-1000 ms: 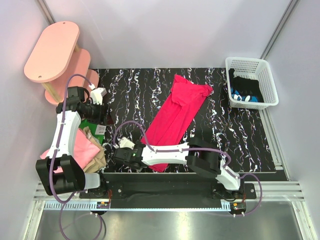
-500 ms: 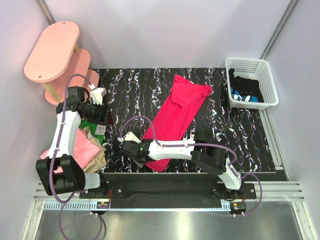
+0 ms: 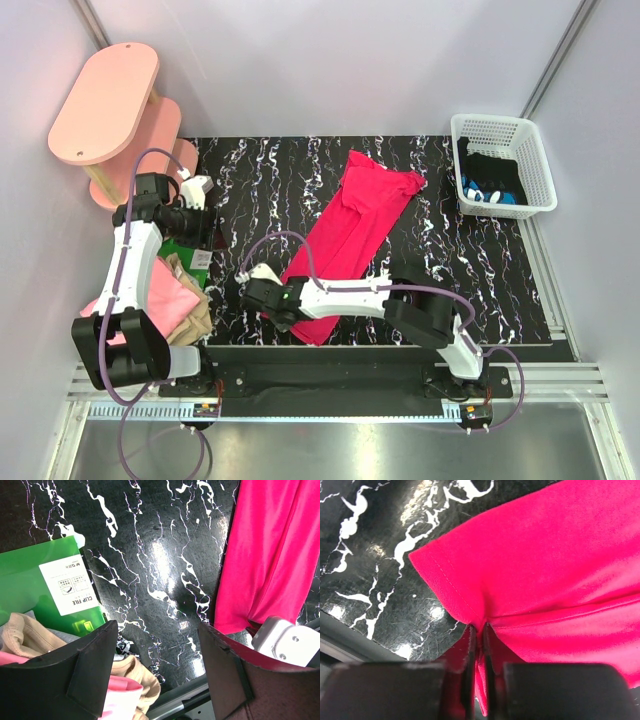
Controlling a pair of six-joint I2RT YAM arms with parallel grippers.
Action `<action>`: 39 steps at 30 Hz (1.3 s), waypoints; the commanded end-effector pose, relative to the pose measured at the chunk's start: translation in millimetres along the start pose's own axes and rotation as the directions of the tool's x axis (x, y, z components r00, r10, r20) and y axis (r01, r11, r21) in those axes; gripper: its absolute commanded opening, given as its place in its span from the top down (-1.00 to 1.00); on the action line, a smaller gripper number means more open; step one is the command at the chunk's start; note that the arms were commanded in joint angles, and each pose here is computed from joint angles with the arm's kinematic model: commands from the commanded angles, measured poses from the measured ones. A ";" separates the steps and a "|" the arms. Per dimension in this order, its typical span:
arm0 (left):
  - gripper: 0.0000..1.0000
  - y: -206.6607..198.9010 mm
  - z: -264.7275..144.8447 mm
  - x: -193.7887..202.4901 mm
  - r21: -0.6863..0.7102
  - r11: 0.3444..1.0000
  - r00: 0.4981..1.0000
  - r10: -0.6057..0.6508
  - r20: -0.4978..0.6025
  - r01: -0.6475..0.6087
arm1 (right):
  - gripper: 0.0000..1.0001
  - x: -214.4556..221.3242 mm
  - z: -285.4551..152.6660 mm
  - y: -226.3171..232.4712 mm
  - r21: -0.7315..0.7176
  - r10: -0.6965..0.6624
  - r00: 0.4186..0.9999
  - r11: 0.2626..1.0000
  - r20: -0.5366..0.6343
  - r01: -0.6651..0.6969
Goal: Fold and stack the t-shirts
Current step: Grab the bottom of the folded rectangular tshirt with right arm, then fold the folded rectangular tshirt in 1/3 of the way
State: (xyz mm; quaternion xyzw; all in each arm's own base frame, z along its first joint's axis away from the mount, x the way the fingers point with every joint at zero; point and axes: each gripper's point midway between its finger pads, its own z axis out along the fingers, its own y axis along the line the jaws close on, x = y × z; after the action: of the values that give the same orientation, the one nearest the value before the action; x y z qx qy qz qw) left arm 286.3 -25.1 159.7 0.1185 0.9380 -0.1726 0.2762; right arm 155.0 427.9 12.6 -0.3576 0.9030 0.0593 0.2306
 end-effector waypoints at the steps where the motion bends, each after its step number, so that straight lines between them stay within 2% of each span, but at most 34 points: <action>1: -0.39 4.8 -1.7 -10.3 -0.021 0.999 0.999 0.028 0.041 -0.027 | 0.98 85.5 38.9 -17.8 0.042 -0.001 0.962 0.999 -0.272 0.013; 9: -0.39 3.0 -3.2 -10.4 -0.017 0.999 0.999 0.027 0.047 -0.026 | 1.00 59.4 1.5 -3.6 -0.017 -0.045 0.964 0.999 -0.263 0.042; 17: -0.39 1.5 -2.7 -12.3 -0.008 1.000 0.998 0.026 0.050 -0.026 | 1.00 28.7 -64.4 37.4 -0.157 -0.116 0.979 0.983 -0.170 0.089; 22: -0.39 -0.3 -2.1 -11.0 0.002 1.000 0.998 0.025 0.049 -0.026 | 1.00 9.5 -95.9 47.0 -0.215 -0.102 0.989 0.974 -0.109 0.077; 27: -0.39 0.8 -2.6 -11.4 -0.002 1.000 0.998 0.030 0.050 -0.030 | 1.00 -1.9 -107.4 25.8 -0.190 -0.073 0.994 0.980 -0.078 0.057; 39: -0.40 -2.3 -6.4 -17.5 0.007 0.999 0.997 0.036 0.068 -0.037 | 1.00 -44.1 -99.7 -89.3 -0.118 0.079 0.996 0.989 -0.051 -0.085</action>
State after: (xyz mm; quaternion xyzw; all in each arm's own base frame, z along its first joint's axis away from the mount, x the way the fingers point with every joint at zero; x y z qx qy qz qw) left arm 287.0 -25.2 160.0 0.1190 0.9375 -0.1729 0.2777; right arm 180.3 377.0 107.6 -0.3368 0.9207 0.1020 0.1690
